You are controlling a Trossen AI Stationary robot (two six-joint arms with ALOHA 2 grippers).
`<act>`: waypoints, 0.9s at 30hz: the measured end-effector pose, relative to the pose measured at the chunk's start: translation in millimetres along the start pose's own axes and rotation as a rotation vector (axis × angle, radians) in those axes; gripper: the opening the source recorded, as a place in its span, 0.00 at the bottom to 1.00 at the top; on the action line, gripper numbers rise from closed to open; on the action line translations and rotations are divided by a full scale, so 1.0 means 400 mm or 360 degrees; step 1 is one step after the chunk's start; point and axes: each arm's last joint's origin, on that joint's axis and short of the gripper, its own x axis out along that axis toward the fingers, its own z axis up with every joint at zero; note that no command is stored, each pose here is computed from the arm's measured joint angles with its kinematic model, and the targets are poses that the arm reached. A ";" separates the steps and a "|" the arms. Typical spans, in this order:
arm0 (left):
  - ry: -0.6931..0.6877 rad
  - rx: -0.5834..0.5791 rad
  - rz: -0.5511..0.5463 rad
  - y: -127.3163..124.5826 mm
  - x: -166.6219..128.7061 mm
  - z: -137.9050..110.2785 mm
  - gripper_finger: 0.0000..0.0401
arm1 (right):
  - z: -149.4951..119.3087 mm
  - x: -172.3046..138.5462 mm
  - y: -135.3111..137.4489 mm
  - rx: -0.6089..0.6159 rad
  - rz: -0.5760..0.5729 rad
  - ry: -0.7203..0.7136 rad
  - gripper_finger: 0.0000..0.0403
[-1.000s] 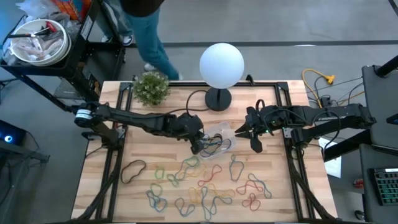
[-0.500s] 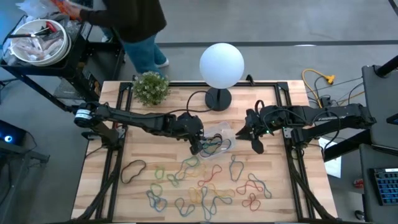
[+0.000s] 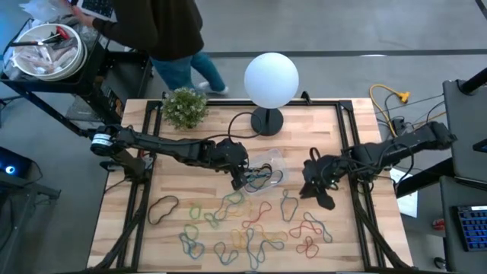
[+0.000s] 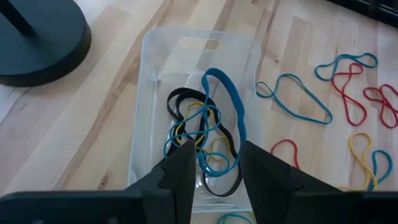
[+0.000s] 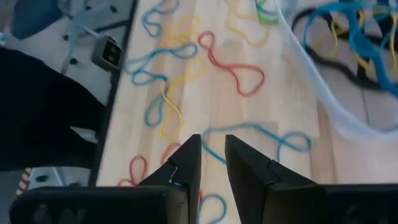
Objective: Pick and place rubber bands into bin
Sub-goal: Put the blue rubber band into the transparent bin
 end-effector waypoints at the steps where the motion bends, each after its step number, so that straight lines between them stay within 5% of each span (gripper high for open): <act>1: 0.0000 0.0000 0.0000 0.000 0.000 0.000 0.27 | -0.010 0.006 0.000 0.0009 -0.0023 0.0014 0.17; 17: 0.0030 0.0007 0.0016 0.006 0.008 -0.015 0.27 | -0.155 0.072 0.003 0.0178 -0.0167 0.0248 0.17; 27: 0.0029 0.0008 0.0020 0.006 0.009 -0.015 0.27 | -0.190 0.132 0.022 0.0008 -0.0305 0.0296 0.17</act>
